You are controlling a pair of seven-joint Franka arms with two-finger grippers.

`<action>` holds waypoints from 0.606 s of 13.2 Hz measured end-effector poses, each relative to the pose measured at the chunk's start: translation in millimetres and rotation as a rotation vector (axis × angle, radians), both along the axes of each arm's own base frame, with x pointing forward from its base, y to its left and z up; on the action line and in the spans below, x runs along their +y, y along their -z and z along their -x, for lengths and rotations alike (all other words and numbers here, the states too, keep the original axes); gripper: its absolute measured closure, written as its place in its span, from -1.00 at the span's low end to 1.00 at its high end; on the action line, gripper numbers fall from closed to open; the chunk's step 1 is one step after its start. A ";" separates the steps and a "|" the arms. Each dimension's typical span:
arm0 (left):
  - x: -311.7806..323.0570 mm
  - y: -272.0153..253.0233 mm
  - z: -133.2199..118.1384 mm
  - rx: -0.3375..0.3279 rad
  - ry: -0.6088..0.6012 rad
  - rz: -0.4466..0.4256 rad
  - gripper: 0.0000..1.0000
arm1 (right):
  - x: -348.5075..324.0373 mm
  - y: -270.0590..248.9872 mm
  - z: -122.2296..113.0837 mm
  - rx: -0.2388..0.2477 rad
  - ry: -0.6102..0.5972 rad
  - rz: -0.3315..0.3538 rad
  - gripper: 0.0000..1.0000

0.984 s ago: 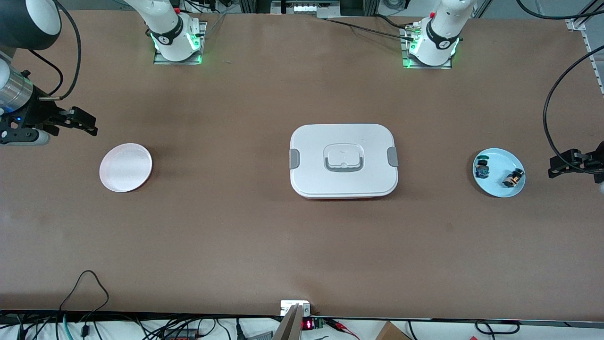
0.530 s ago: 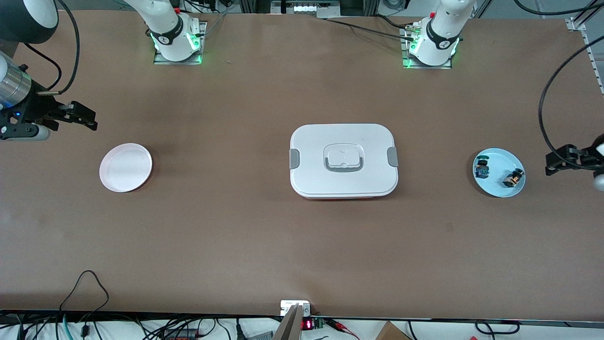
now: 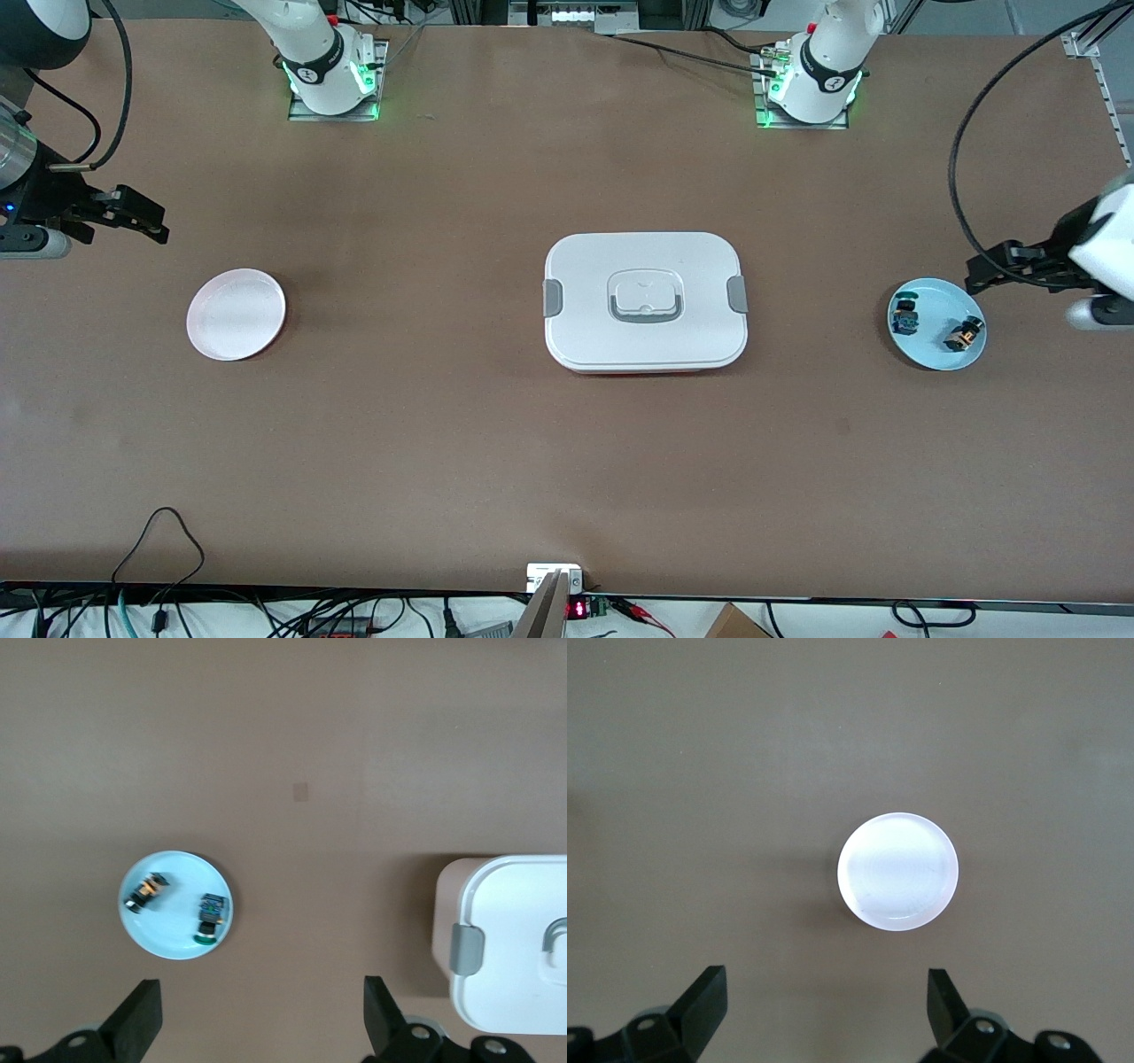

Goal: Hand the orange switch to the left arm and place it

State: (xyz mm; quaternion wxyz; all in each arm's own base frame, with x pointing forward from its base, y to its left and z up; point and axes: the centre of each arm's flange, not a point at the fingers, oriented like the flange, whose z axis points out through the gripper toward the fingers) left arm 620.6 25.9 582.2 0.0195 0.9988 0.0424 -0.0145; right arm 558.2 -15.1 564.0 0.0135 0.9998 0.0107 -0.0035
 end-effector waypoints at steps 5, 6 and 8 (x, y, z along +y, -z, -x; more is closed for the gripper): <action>0.2 -1.4 31.1 -0.058 0.045 0.018 -1.00 | 0.0 -3.1 2.5 0.021 -0.001 0.000 -1.00; -7.0 -7.9 38.8 -0.067 0.055 0.015 -1.00 | 0.0 -3.6 2.7 0.022 -0.001 0.000 -1.00; -11.2 -16.1 49.3 -0.077 0.060 0.010 -1.00 | 0.0 -3.8 3.0 0.024 -0.001 0.000 -1.00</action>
